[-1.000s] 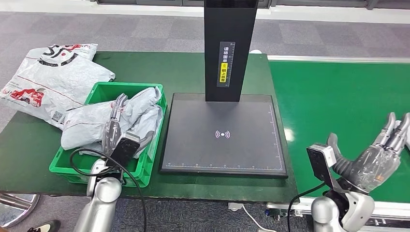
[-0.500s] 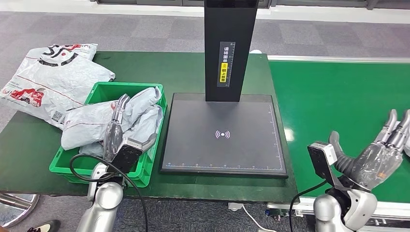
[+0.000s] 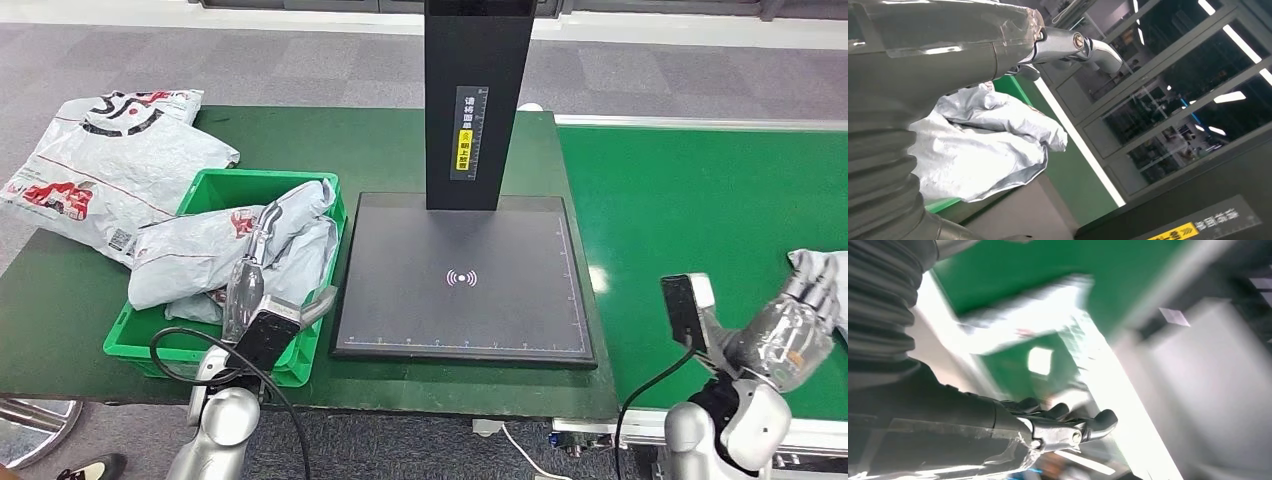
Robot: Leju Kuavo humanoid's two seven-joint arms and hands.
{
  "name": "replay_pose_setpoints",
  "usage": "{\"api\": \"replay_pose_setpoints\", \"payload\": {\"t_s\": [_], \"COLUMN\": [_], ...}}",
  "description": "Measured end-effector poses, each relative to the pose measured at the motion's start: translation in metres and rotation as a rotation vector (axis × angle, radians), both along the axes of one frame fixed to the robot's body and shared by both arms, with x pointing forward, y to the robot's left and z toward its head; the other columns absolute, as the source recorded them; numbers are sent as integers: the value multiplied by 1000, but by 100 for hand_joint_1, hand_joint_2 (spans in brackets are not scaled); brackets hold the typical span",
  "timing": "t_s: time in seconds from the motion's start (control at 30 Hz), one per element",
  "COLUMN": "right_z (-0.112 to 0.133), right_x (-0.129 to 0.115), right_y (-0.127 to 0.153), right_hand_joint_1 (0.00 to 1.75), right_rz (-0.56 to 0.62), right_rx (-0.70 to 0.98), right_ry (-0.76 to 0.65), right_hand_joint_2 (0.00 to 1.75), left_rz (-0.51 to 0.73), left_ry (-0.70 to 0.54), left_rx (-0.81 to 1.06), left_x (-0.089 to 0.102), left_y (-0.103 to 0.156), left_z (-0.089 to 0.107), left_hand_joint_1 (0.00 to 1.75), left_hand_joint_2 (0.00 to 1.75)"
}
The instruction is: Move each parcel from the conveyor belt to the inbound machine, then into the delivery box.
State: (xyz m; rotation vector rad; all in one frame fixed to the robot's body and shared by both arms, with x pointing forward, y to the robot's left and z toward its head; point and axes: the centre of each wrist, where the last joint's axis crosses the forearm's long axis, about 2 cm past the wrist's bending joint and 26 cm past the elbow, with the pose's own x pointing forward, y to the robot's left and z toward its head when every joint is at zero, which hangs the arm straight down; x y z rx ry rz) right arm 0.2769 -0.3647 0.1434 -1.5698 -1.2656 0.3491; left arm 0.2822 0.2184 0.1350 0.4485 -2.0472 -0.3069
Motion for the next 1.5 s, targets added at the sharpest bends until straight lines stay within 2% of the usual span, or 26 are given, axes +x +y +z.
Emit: {"api": "replay_pose_setpoints", "payload": {"t_s": [0.2,0.57,0.9,1.37,1.5], "right_z": [-15,-28,-39,-47,-51], "right_x": [7,17,39,40,42], "right_y": [-44,-68,-95,-101,-102], "right_hand_joint_1": [0,0,0,0,0], "right_rz": [-94,-139,-48,4,61], "right_rx": [5,-25,-124,-149,-166], "right_ry": [97,219,379,442,484], "right_hand_joint_2": [175,175,175,175,175], "left_rz": [-10,-17,-25,-29,-37], "left_ry": [23,40,43,41,43], "left_rx": [-20,-38,-46,-45,-46], "left_x": [-4,-11,-16,-17,-16], "left_y": [-1,-1,4,7,7], "left_z": [-4,-8,-11,-10,-10], "left_hand_joint_1": [0,0,0,0,0], "left_hand_joint_2": [175,175,175,175,175]}}
